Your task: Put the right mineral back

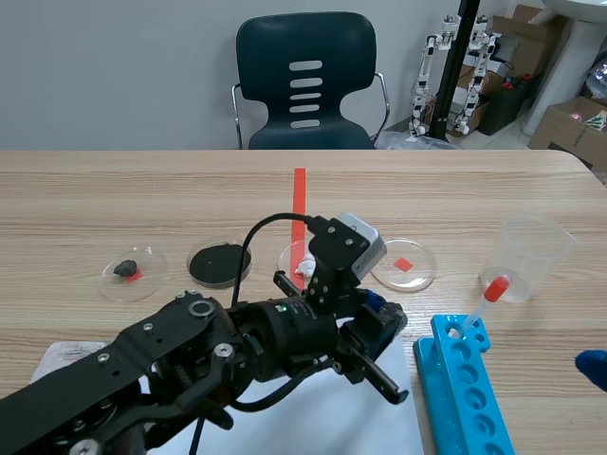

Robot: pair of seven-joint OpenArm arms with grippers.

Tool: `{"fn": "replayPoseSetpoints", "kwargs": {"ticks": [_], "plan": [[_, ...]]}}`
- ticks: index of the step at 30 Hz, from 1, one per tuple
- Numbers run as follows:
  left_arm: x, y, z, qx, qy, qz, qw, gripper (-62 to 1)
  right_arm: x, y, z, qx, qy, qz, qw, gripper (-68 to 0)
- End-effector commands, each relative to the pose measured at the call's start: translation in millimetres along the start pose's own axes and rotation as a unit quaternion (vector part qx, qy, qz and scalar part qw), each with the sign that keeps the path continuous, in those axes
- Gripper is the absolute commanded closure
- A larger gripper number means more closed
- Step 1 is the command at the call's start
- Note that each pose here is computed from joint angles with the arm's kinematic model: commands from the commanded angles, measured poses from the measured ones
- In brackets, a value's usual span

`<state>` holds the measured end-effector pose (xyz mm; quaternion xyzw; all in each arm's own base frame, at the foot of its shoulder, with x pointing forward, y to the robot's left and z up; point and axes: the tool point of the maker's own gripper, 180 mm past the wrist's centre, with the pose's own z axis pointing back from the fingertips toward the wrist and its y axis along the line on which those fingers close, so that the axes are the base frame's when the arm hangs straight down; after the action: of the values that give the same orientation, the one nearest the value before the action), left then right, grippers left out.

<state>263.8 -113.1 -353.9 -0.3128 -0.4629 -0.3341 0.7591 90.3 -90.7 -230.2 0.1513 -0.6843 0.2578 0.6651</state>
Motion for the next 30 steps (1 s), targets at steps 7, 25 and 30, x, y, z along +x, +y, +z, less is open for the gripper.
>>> {"fn": "replayPoseSetpoints", "kwargs": {"ticks": [7,25,30], "plan": [[-5,13,-11,0.014,0.010,-0.006,0.9998,-7.0,9.6,-2,-4,0.000,-0.020,0.002,0.9998,-67.9],[-43,-1,-6,0.006,0.061,-0.065,0.9960,-7.0,9.6,-2,-4,0.000,-0.020,0.002,0.9998,-67.9],[-45,-3,-6,0.004,0.060,-0.064,0.9962,-7.0,9.6,-2,-4,0.000,-0.020,0.002,0.9998,-67.9]]}}
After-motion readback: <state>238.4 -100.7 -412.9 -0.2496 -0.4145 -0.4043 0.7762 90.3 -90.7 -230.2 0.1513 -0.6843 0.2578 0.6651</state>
